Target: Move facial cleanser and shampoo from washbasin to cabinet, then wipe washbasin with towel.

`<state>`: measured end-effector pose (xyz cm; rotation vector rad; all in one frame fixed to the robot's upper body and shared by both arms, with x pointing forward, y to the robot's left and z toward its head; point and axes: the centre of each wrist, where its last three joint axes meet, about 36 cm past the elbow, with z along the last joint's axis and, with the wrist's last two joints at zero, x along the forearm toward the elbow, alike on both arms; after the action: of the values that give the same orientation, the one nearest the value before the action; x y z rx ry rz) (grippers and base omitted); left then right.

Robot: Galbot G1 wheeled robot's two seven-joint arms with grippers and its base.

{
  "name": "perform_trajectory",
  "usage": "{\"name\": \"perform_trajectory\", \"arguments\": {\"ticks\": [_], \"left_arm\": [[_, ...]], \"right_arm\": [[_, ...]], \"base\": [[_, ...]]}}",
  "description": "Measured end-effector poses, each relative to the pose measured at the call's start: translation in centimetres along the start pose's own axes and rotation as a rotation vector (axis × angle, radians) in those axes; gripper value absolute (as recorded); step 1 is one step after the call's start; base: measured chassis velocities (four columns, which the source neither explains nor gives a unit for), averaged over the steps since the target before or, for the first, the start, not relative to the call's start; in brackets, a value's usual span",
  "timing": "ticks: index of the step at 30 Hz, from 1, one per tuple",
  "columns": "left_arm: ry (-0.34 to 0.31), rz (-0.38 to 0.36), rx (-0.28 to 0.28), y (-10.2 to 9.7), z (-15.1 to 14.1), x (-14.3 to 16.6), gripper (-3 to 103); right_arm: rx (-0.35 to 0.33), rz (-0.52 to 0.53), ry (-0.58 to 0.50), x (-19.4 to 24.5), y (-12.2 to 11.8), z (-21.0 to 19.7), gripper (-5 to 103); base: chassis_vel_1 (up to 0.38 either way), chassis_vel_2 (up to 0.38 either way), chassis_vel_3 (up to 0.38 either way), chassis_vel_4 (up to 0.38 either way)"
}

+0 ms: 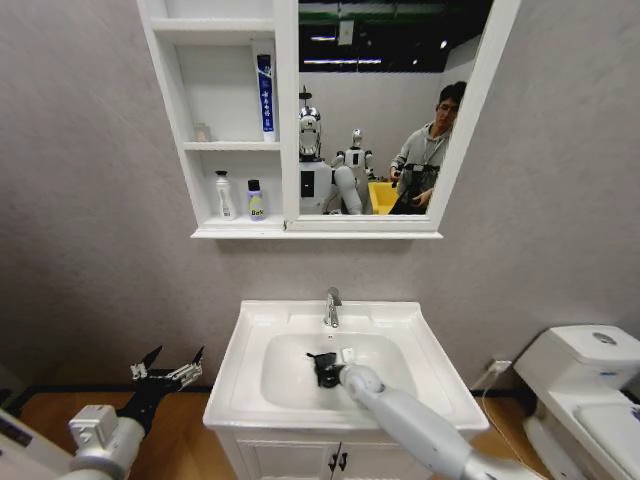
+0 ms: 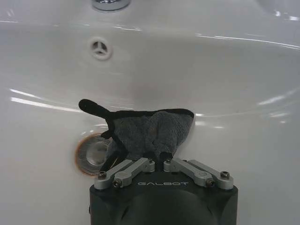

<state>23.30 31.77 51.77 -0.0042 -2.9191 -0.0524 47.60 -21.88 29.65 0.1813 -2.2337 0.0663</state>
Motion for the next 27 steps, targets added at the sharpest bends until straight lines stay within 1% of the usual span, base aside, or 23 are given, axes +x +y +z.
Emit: {"name": "perform_trajectory", "arguments": {"ticks": [2, 6, 7, 8, 9, 10, 11, 12, 13, 14, 15, 17, 18, 20, 21, 23, 25, 27], "left_arm": [[0.0, 0.0, 0.0, 0.0, 0.0, 0.0, 100], [0.0, 0.0, 0.0, 0.0, 0.0, 0.0, 100], [0.0, 0.0, 0.0, 0.0, 0.0, 0.0, 100], [0.0, 0.0, 0.0, 0.0, 0.0, 0.0, 100], [0.0, 0.0, 0.0, 0.0, 0.0, 0.0, 100], [0.0, 0.0, 0.0, 0.0, 0.0, 0.0, 100], [0.0, 0.0, 0.0, 0.0, 0.0, 0.0, 100], [0.0, 0.0, 0.0, 0.0, 0.0, 0.0, 100], [0.0, 0.0, 0.0, 0.0, 0.0, 0.0, 100], [0.0, 0.0, 0.0, 0.0, 0.0, 0.0, 100], [0.0, 0.0, 0.0, 0.0, 0.0, 0.0, 100], [0.0, 0.0, 0.0, 0.0, 0.0, 0.0, 100], [0.0, 0.0, 0.0, 0.0, 0.0, 0.0, 100], [0.0, 0.0, 0.0, 0.0, 0.0, 0.0, 100], [0.0, 0.0, 0.0, 0.0, 0.0, 0.0, 100], [0.0, 0.0, 0.0, 0.0, 0.0, 0.0, 100], [0.0, 0.0, 0.0, 0.0, 0.0, 0.0, 100], [0.0, 0.0, 0.0, 0.0, 0.0, 0.0, 100]], "right_arm": [[-0.003, -0.001, 0.002, 0.6, -1.3, 0.5, 3], [-0.011, -0.013, 0.007, 0.6, -1.0, 0.8, 3], [-0.014, -0.035, 0.016, 0.5, 0.1, 1.0, 3], [-0.014, -0.066, 0.024, 0.2, 2.0, 1.2, 3], [-0.014, -0.066, 0.024, 0.2, 2.0, 1.2, 3], [-0.02, -0.088, 0.026, -0.1, 3.4, 1.2, 3], [-0.02, -0.088, 0.026, -0.1, 3.4, 1.2, 3], [-0.029, -0.114, 0.027, -0.4, 5.3, 1.0, 3], [-0.036, -0.132, 0.026, -0.6, 6.5, 0.7, 3], [-0.036, -0.132, 0.026, -0.6, 6.5, 0.7, 3], [-0.04, -0.145, 0.024, -0.7, 7.5, 0.5, 3], [-0.041, -0.143, 0.024, -0.7, 7.5, 0.6, 3], [-0.044, -0.136, 0.027, -0.6, 7.0, 0.8, 3], [-0.043, -0.095, 0.034, -0.3, 4.4, 1.8, 3], [-0.043, -0.095, 0.034, -0.3, 4.4, 1.8, 3], [-0.041, -0.061, 0.038, 0.2, 1.7, 2.6, 3], [-0.04, -0.061, 0.039, 0.2, 1.3, 2.7, 3], [-0.041, -0.072, 0.035, 0.0, 1.6, 2.5, 3]], "base": [[0.0, 0.0, 0.0, 0.0], [0.0, 0.0, 0.0, 0.0], [0.0, 0.0, 0.0, 0.0], [0.0, 0.0, 0.0, 0.0], [0.0, 0.0, 0.0, 0.0], [0.0, 0.0, 0.0, 0.0], [0.0, 0.0, 0.0, 0.0], [0.0, 0.0, 0.0, 0.0], [0.0, 0.0, 0.0, 0.0], [0.0, 0.0, 0.0, 0.0], [0.0, 0.0, 0.0, 0.0], [0.0, 0.0, 0.0, 0.0], [0.0, 0.0, 0.0, 0.0], [0.0, 0.0, 0.0, 0.0], [0.0, 0.0, 0.0, 0.0], [0.0, 0.0, 0.0, 0.0], [0.0, 0.0, 0.0, 0.0], [0.0, 0.0, 0.0, 0.0]]}}
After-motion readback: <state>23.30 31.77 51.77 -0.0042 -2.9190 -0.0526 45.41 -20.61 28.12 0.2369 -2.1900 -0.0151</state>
